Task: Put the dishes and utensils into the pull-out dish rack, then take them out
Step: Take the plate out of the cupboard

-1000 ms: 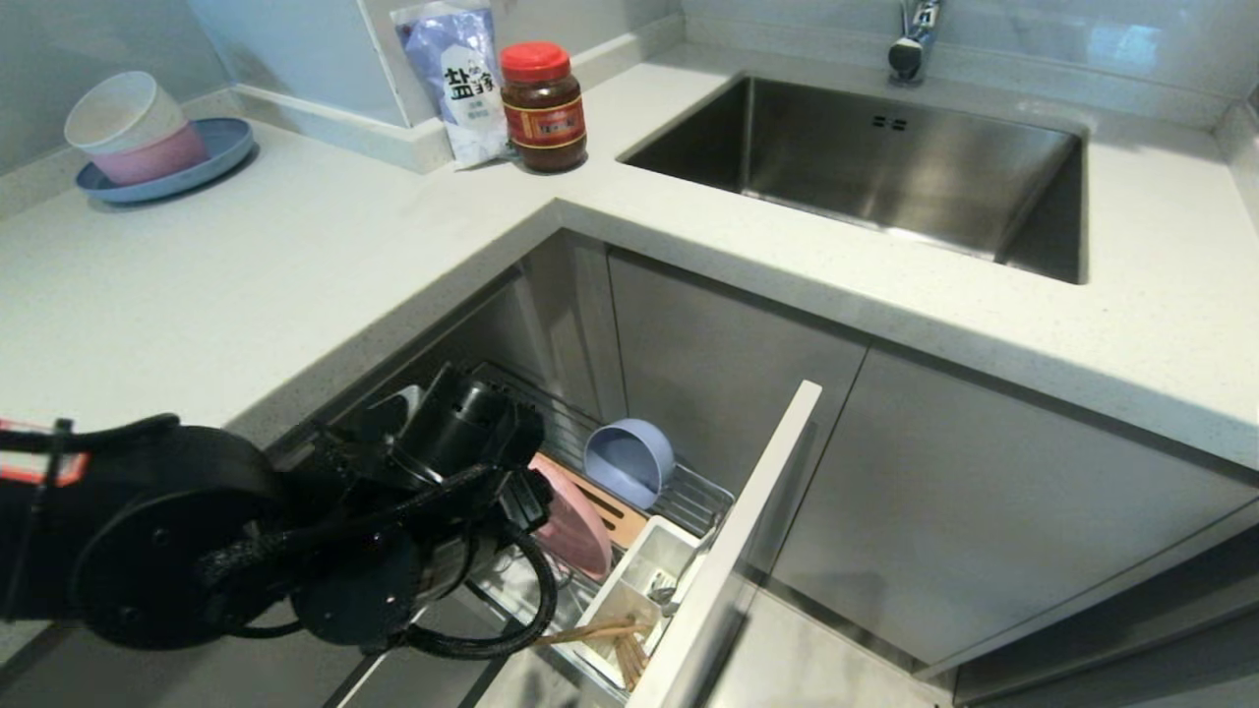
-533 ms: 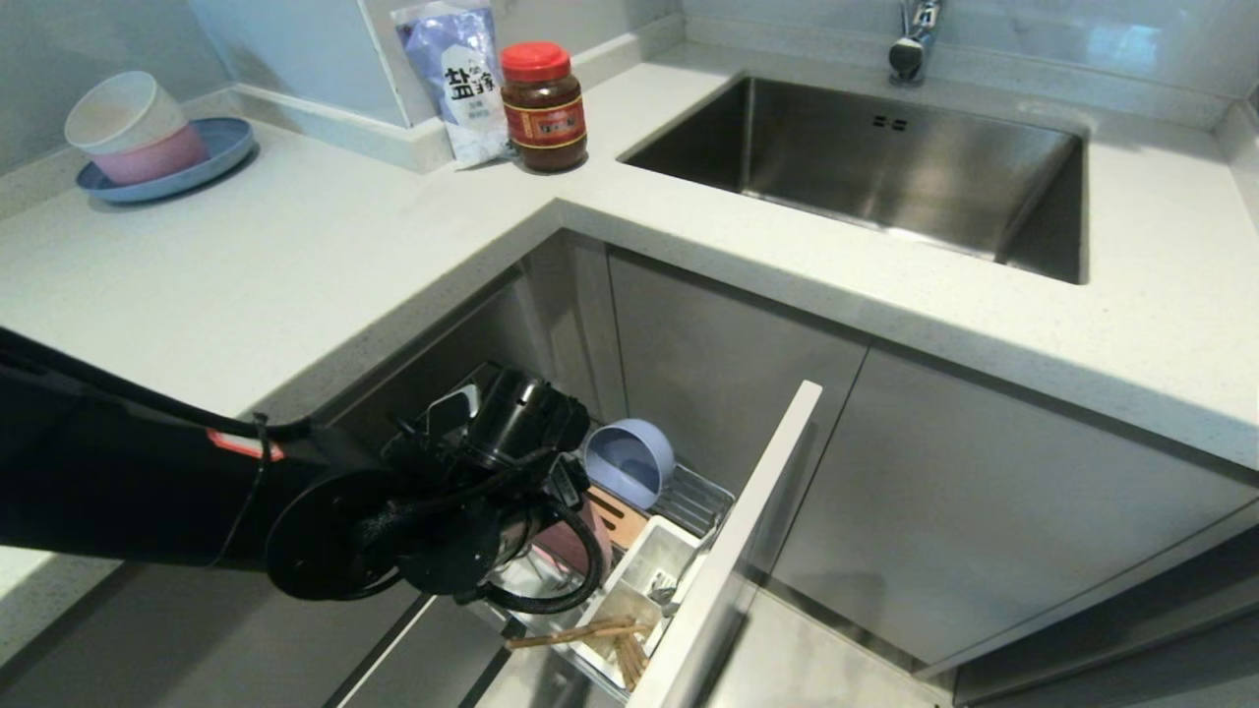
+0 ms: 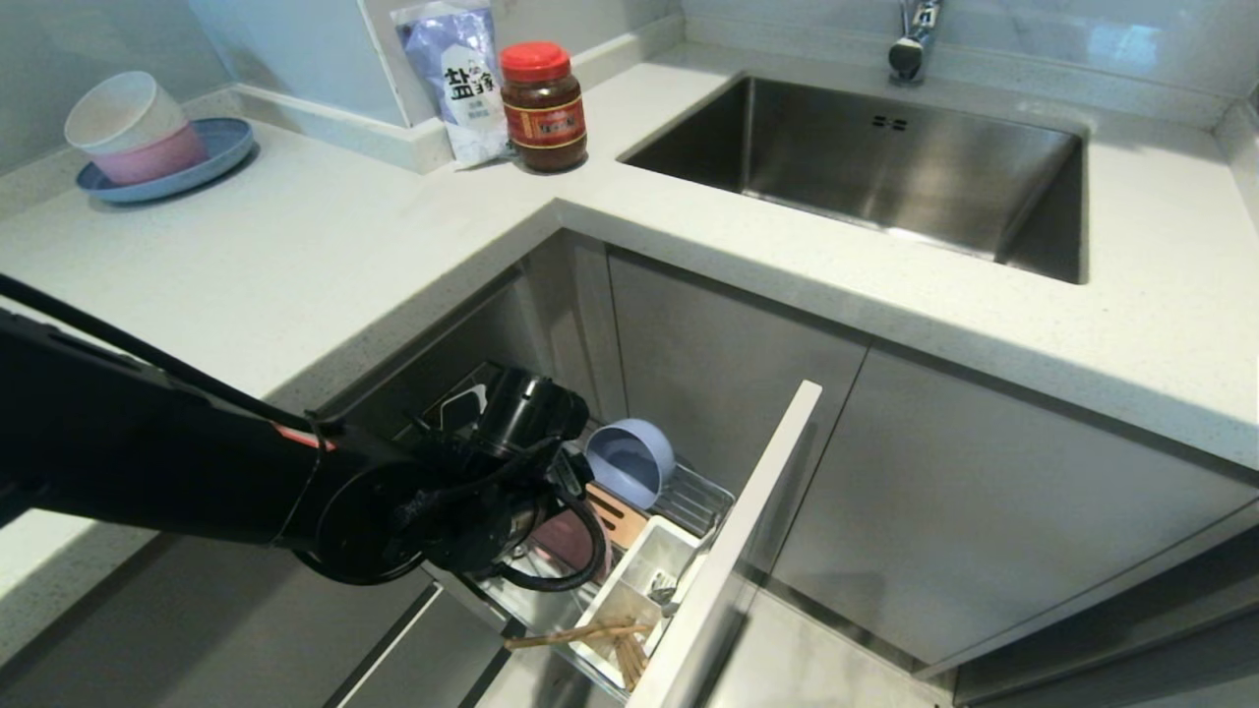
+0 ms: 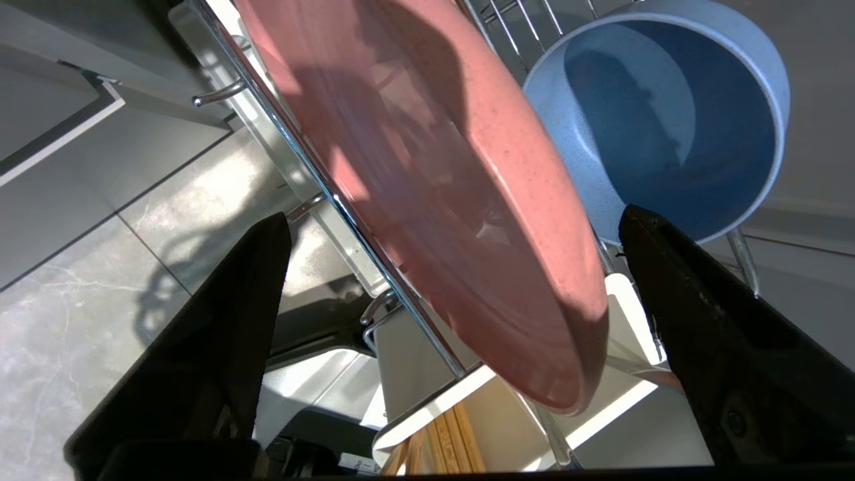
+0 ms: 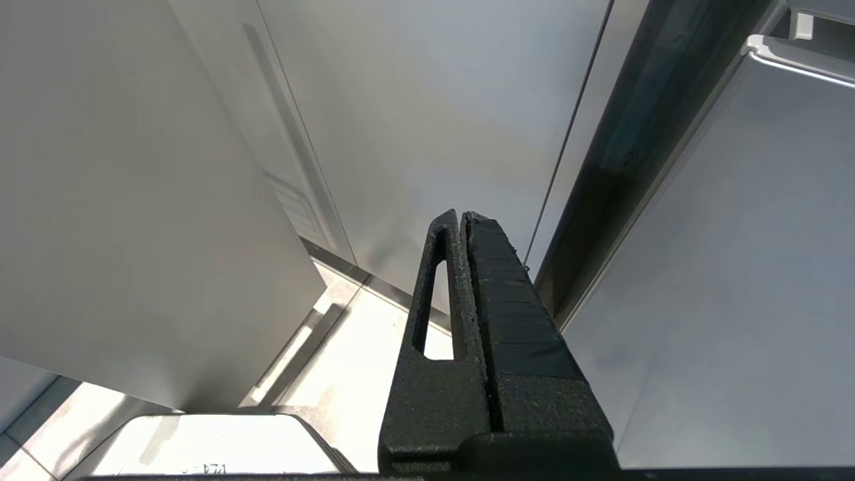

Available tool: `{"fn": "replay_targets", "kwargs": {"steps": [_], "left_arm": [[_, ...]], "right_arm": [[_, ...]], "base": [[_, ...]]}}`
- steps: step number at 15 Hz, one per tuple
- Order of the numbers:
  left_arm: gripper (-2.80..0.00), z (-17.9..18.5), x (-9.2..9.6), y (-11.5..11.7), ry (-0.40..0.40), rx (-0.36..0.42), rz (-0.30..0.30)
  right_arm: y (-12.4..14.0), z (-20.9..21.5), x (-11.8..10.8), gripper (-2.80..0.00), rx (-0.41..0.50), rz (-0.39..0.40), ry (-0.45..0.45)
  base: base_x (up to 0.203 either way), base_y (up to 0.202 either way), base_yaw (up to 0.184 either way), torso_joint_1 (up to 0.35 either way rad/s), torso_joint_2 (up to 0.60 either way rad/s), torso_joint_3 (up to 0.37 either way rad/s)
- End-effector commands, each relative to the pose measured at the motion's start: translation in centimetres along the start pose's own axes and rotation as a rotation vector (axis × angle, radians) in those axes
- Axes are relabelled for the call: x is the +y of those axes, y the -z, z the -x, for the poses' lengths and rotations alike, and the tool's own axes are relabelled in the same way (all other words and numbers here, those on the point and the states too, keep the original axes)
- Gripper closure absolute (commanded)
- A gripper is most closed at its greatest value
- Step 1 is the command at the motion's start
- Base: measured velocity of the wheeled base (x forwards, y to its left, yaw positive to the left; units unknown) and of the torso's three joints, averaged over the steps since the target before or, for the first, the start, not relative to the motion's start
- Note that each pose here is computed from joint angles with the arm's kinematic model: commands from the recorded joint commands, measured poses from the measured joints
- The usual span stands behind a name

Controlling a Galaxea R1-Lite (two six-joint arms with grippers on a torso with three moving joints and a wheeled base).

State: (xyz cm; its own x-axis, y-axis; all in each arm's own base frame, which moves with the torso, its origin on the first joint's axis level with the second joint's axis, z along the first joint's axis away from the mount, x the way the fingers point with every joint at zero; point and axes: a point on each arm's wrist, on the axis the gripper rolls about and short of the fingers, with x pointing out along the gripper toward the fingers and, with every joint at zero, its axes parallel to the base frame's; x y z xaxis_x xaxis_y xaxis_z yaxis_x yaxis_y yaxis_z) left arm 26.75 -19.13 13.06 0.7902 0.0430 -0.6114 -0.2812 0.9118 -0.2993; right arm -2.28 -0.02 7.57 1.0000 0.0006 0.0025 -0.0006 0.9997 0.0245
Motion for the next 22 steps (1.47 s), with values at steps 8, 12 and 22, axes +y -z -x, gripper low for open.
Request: {"fn": "replay_targets", "kwargs": {"steps": [8, 12, 22], "left_arm": [[0.0, 0.9, 0.0, -0.3, 0.016, -0.011, 0.01], [0.0, 1.5, 0.0, -0.7, 0.027, -0.017, 0.017], [0.0, 8.9, 0.5, -3.7, 0.203, -0.111, 0.094]], "right_arm": [[0.0, 0.0, 0.0, 0.0, -0.003, 0.0, 0.0], [0.1, 0.0, 0.0, 0.0, -0.002, 0.0, 0.0], [0.1, 0.0, 0.0, 0.0, -0.002, 0.0, 0.0]], "base": [[0.0, 0.0, 0.0, 0.0, 0.0, 0.0], [0.0, 0.0, 0.0, 0.0, 0.0, 0.0], [0.0, 0.0, 0.0, 0.0, 0.0, 0.0]]}}
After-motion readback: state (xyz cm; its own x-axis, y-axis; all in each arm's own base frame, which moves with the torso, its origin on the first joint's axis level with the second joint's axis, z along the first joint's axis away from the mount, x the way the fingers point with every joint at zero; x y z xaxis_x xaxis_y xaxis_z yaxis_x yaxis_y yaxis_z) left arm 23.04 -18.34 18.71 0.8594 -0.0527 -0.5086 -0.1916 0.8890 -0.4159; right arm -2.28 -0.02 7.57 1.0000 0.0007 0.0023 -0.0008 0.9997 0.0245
